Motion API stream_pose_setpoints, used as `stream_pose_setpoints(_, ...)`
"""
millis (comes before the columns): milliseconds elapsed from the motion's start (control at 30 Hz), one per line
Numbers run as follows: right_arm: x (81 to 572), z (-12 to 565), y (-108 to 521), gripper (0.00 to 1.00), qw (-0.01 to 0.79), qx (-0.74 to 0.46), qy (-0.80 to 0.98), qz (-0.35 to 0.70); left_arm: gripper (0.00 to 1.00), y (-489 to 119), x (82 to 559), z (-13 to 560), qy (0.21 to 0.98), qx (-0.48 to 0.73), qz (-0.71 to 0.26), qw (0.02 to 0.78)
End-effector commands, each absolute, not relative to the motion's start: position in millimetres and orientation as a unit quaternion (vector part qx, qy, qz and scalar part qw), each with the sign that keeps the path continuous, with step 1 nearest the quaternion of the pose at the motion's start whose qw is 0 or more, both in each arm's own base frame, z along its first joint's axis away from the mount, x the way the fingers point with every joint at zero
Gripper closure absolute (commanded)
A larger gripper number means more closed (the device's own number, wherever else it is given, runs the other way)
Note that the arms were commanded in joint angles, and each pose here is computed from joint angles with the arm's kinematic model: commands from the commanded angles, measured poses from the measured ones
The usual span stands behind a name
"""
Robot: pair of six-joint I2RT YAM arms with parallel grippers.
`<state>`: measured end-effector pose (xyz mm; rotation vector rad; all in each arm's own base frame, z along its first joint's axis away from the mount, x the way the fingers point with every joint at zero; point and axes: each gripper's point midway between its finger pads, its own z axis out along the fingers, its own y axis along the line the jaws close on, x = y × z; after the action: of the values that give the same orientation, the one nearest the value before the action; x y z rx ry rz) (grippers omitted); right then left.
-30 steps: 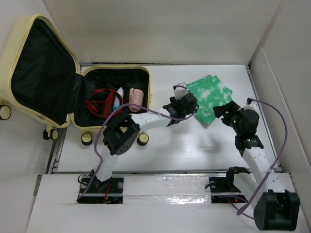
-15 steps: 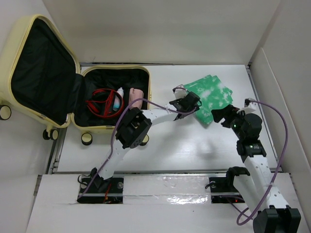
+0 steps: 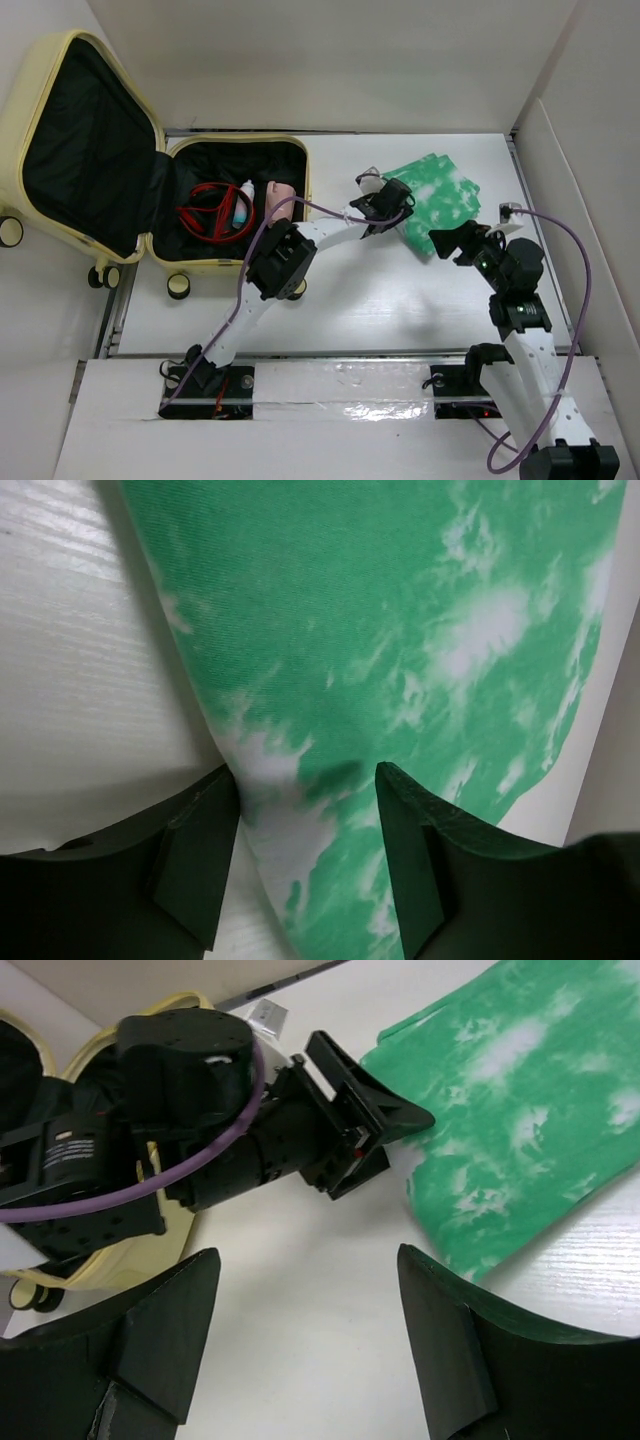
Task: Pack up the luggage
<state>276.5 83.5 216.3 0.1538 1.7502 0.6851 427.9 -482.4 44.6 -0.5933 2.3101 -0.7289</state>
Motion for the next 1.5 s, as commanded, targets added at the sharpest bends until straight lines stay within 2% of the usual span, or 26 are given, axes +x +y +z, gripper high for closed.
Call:
stream_pose_setpoints(0,267.8,268.1,92.6,0.23,0.626,0.030,0.712,0.316,0.50,-484.0,429.1,24.7,0.889,-0.227,-0.257,0.303)
stream_pose_setpoints(33,264.0,275.2,94.1,0.23,0.632,0.025,0.705,0.321,0.55,-486.5,432.8,30.2,0.887,-0.225,-0.260,0.309)
stream_pose_setpoints(67,261.7,281.2,95.0,0.23,0.636,0.023,0.700,0.325,0.76,-486.8,433.0,27.0,0.889,-0.218,-0.256,0.310)
stream_pose_setpoints(133,254.5,288.3,95.9,0.23,0.635,0.022,0.699,0.328,0.98,-484.5,436.7,25.5,0.890,-0.210,-0.258,0.313)
stream_pose_setpoints(267,249.9,294.8,91.3,0.23,0.646,0.018,0.697,0.311,1.00,-463.4,431.0,32.1,0.887,-0.191,-0.266,0.324)
stream_pose_setpoints(333,249.9,292.6,90.6,0.23,0.644,0.018,0.700,0.307,1.00,-442.2,412.8,11.7,0.897,-0.169,-0.250,0.324)
stream_pose_setpoints(367,250.1,290.1,91.5,0.23,0.641,0.017,0.702,0.309,1.00,-436.6,409.7,30.5,0.891,-0.163,-0.258,0.337)
stream_pose_setpoints(433,251.5,288.5,95.3,0.23,0.639,0.011,0.702,0.316,1.00,-408.5,386.6,7.4,0.902,-0.146,-0.233,0.332)
stream_pose_setpoints(467,252.5,286.8,95.8,0.23,0.637,0.013,0.703,0.318,1.00,-403.6,383.3,24.7,0.896,-0.141,-0.244,0.344)
stream_pose_setpoints(533,256.5,282.3,98.8,0.23,0.630,0.011,0.706,0.322,1.00,-380.0,365.4,8.3,0.904,-0.136,-0.222,0.339)
stream_pose_setpoints(567,257.9,281.9,99.7,0.23,0.629,0.011,0.707,0.325,1.00,-372.7,365.5,18.3,0.899,-0.135,-0.218,0.354)
stream_pose_setpoints(600,259.6,281.1,99.8,0.23,0.628,0.011,0.708,0.325,0.97,-367.5,362.4,17.2,0.900,-0.134,-0.213,0.355)
stream_pose_setpoints(633,262.6,280.8,99.7,0.23,0.628,0.012,0.707,0.325,0.84,-360.7,357.0,11.5,0.905,-0.133,-0.202,0.349)
stream_pose_setpoints(667,263.2,280.7,101.6,0.23,0.627,0.011,0.708,0.326,0.59,-361.9,352.9,13.5,0.906,-0.131,-0.201,0.348)
stream_pose_setpoints(733,265.0,281.6,103.8,0.23,0.627,0.011,0.708,0.324,0.34,-356.8,351.5,10.4,0.909,-0.133,-0.188,0.347)
stream_pose_setpoints(767,266.4,281.5,102.5,0.23,0.628,0.014,0.708,0.321,0.31,-357.3,351.3,9.4,0.910,-0.132,-0.188,0.345)
stream_pose_setpoints(867,266.9,284.7,104.8,0.23,0.631,0.015,0.707,0.319,0.30,-363.1,354.3,2.5,0.914,-0.128,-0.183,0.338)
stream_pose_setpoints(1000,267.0,288.8,112.0,0.23,0.635,0.014,0.699,0.328,0.38,-384.2,358.7,-11.1,0.923,-0.119,-0.183,0.317)
stream_pose_setpoints(1133,262.8,287.5,123.2,0.23,0.630,0.006,0.699,0.337,0.50,-393.2,364.0,-27.1,0.921,-0.147,-0.199,0.300)
stream_pose_setpoints(1200,263.1,285.1,122.0,0.23,0.632,0.011,0.700,0.333,0.60,-396.2,361.8,-30.5,0.919,-0.154,-0.213,0.295)
stream_pose_setpoints(1233,260.9,285.9,124.9,0.23,0.632,0.007,0.698,0.336,0.61,-394.4,361.1,-33.1,0.914,-0.160,-0.220,0.300)
stream_pose_setpoints(1367,258.5,285.0,129.7,0.23,0.629,0.004,0.698,0.342,0.98,-392.5,358.2,-34.6,0.909,-0.162,-0.235,0.305)
stream_pose_setpoints(1467,254.1,288.7,131.2,0.23,0.631,0.001,0.695,0.346,1.00,-385.9,354.0,-31.9,0.907,-0.154,-0.236,0.313)
